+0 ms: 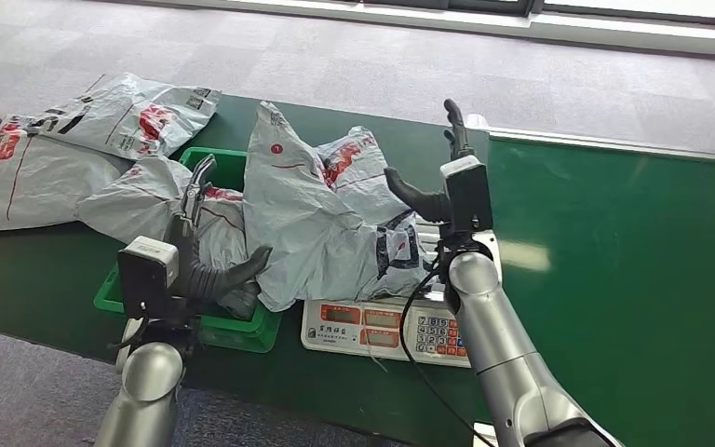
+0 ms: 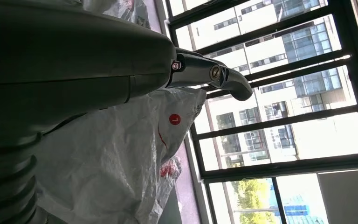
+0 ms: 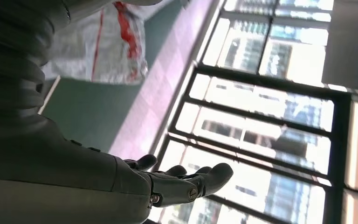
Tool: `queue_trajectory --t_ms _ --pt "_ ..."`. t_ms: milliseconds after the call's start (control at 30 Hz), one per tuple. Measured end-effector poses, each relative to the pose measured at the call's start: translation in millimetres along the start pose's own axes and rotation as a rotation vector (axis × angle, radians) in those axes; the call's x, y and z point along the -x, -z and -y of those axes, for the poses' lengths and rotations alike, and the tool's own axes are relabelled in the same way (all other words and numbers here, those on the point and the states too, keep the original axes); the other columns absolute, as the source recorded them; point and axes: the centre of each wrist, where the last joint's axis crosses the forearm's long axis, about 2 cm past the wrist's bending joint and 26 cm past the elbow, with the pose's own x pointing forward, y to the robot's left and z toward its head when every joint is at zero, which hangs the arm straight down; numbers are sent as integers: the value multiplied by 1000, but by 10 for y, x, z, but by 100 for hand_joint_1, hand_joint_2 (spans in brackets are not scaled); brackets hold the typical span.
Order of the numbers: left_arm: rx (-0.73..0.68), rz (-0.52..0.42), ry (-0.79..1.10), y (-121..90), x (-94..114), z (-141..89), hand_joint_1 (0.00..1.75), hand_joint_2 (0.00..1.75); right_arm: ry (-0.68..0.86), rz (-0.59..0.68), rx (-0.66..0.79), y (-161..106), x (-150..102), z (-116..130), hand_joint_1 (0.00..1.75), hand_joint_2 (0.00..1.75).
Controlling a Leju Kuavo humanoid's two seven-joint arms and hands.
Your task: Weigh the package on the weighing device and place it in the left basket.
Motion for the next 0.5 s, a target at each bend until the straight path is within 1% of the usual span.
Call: queue_trajectory --t_ms 133,300,400,500 --pt "41 34 55 168 -75 130 0 175 -121 131 217 -206 -41 342 0 175" --pt "97 50 75 288 -126 267 0 175 -218 216 378 -447 -95 678 0 175" --pt "146 34 98 393 -134 357 0 175 -252 220 482 -657 -95 911 0 175" --pt "221 4 125 535 -105 465 0 175 -249 173 515 -823 -70 1091 0 175"
